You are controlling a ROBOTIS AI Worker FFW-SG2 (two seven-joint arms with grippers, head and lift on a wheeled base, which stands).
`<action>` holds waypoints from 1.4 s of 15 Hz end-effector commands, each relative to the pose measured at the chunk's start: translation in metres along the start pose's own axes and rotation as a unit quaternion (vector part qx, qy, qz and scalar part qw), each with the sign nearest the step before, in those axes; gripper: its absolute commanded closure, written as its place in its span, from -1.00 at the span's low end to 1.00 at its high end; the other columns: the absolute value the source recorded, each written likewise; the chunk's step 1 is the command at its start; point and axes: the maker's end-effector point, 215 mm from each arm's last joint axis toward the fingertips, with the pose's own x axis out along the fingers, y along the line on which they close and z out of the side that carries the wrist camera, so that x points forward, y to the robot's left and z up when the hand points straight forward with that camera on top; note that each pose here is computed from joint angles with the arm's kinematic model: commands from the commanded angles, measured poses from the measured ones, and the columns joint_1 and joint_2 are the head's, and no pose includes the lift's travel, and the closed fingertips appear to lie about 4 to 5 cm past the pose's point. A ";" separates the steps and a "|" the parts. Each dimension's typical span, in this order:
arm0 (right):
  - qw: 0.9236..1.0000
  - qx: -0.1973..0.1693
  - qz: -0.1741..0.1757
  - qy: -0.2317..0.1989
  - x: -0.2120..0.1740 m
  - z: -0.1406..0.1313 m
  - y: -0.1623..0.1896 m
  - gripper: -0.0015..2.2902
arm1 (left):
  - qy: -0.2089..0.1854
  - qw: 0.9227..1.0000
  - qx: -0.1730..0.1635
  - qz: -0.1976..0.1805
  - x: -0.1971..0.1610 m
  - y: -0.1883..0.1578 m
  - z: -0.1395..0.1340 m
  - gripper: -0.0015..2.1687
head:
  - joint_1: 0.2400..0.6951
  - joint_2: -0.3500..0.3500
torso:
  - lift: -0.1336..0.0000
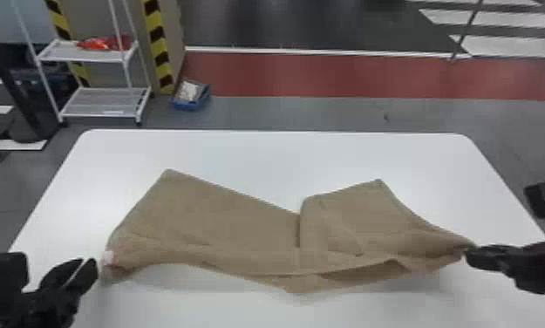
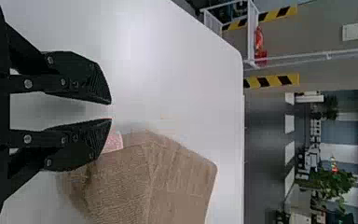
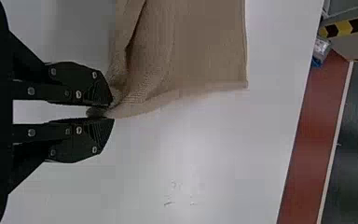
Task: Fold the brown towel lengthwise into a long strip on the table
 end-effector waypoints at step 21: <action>0.855 -0.494 0.059 0.146 0.023 -0.034 -0.002 -0.82 | -0.046 0.996 0.053 -0.059 -0.043 -0.026 0.015 -0.92 | 1.00 -0.37 | -0.40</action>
